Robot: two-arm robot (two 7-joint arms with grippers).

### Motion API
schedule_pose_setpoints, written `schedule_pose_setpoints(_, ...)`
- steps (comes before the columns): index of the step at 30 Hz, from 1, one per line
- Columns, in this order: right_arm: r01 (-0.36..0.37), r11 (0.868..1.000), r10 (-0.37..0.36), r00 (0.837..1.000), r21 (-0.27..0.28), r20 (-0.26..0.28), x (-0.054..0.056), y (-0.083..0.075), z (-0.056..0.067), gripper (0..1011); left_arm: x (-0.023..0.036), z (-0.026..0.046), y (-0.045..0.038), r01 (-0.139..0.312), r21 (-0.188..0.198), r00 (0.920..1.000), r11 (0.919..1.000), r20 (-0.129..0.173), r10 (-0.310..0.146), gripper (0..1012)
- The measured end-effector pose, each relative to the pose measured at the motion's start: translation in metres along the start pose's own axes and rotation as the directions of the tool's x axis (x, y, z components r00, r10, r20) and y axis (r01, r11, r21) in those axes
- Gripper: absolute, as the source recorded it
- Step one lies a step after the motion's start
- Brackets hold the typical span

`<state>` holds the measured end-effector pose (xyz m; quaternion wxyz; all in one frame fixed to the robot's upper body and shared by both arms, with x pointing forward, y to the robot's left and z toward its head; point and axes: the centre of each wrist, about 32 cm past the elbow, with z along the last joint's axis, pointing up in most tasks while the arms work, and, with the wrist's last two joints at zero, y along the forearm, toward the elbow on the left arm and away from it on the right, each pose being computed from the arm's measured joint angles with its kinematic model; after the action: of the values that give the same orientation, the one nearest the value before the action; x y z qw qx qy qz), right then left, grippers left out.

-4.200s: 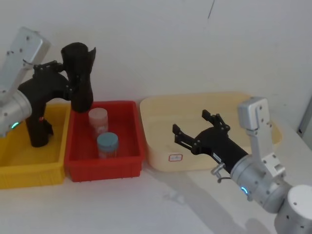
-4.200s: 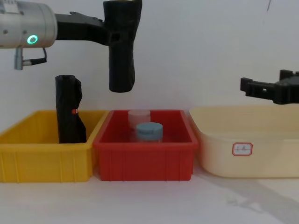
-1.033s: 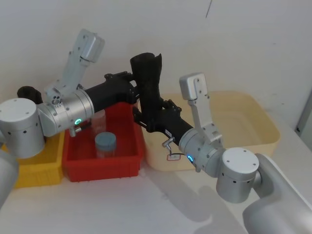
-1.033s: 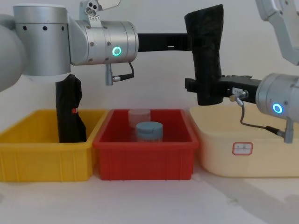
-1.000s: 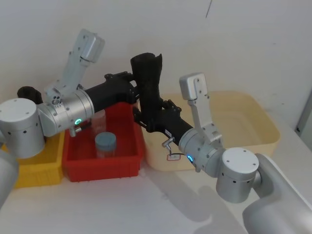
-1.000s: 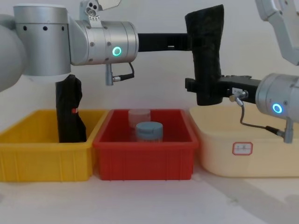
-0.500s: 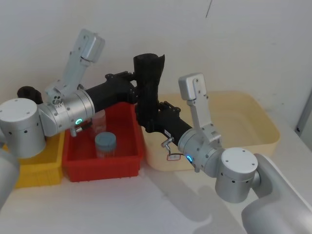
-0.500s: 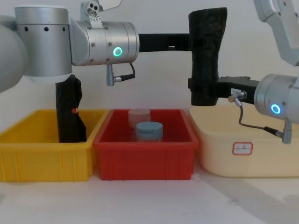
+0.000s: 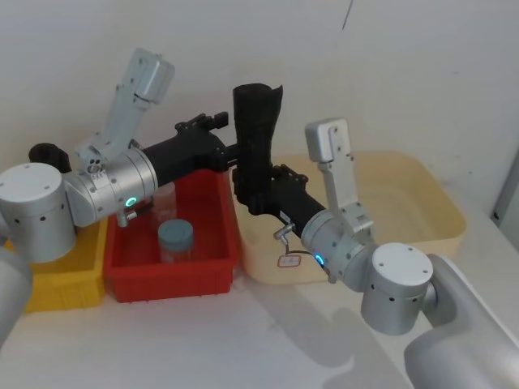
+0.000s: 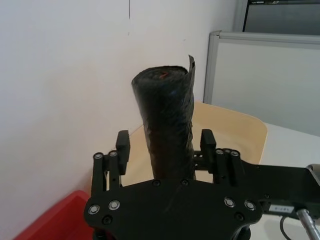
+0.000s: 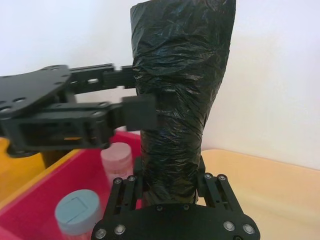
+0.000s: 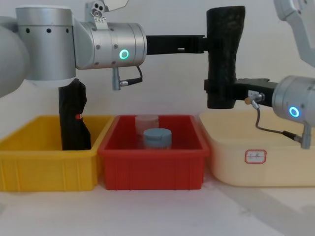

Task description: Pick up the garbage bag with the one hand and transfer it to the other hand.

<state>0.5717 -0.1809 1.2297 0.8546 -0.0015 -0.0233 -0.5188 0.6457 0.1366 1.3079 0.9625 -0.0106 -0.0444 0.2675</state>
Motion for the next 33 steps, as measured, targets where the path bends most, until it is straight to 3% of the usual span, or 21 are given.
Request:
schedule_pose_setpoints(7,0.038,0.999,-0.038,0.999,-0.004,-0.01,0.008,-0.001,0.003,562,-0.001,-0.0012,0.0067,-0.023,0.0,0.9997,0.9997,0.0,0.023,992)
schedule_pose_setpoints(18,0.087,0.994,-0.088,0.996,-0.061,-0.024,0.023,-0.006,0.0,562,-0.0023,-0.004,0.0302,-0.128,-0.007,0.9918,0.9917,-0.004,0.128,1001)
schedule_pose_setpoints(27,0.116,0.985,-0.12,0.992,-0.126,-0.03,0.033,-0.018,-0.008,562,-0.0058,-0.0045,0.0526,-0.249,-0.022,0.9685,0.9684,0.011,0.249,1001)
schedule_pose_setpoints(28,0.118,0.984,-0.122,0.992,-0.131,-0.03,0.034,-0.019,-0.008,562,-0.0067,-0.0051,0.0572,-0.274,-0.025,0.9615,0.9615,0.015,0.274,1001)
schedule_pose_setpoints(33,0.127,0.981,-0.133,0.991,-0.147,-0.031,0.037,-0.024,-0.01,642,-0.0096,-0.0034,0.0668,-0.331,-0.039,0.9428,0.9429,0.031,0.332,1001)
